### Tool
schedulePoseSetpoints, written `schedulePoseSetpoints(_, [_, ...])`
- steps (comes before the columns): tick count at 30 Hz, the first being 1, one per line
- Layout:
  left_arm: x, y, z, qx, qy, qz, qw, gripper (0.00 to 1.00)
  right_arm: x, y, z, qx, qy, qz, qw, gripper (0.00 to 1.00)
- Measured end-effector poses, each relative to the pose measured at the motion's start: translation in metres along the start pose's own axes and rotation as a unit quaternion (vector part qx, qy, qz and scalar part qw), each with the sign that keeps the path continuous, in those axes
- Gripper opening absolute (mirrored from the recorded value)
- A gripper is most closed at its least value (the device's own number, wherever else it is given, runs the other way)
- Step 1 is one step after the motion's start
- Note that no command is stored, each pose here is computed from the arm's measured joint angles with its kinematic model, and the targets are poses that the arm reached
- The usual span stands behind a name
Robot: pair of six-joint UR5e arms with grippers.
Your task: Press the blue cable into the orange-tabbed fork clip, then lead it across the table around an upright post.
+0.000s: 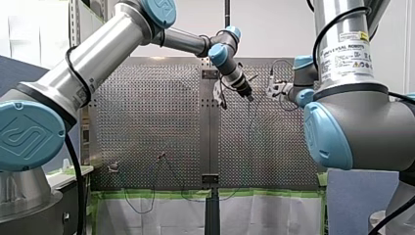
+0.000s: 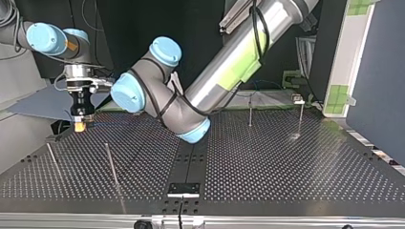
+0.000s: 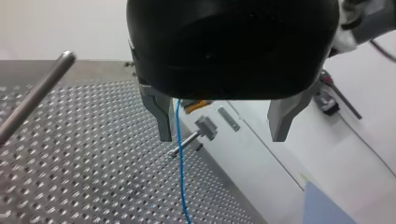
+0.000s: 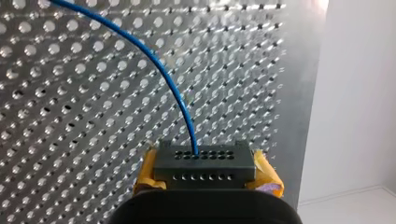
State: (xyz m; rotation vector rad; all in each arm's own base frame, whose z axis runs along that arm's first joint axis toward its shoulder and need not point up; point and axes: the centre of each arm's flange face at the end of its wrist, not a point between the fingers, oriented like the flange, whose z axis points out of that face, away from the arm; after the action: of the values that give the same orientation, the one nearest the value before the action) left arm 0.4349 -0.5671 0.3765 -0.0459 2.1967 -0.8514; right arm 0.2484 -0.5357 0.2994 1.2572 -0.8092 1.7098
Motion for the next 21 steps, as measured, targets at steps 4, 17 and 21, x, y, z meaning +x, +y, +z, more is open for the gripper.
schedulePoseSetpoints(4, [-0.007, 0.006, 0.006, 0.003, -0.010, -0.015, 0.9998, 1.00, 0.004, -0.005, 0.000, 0.005, 0.003, -0.0008, 1.0000, 0.00])
schedulePoseSetpoints(17, [-0.033, 0.034, 0.034, 0.014, -0.046, -0.039, 0.9981, 1.00, 0.013, -0.019, -0.002, 0.020, 0.004, 0.0003, 0.9998, 0.00])
schedulePoseSetpoints(21, [-0.040, 0.038, 0.038, 0.020, -0.054, -0.047, 0.9972, 1.00, 0.013, -0.023, -0.002, 0.024, 0.004, 0.0011, 0.9997, 0.00])
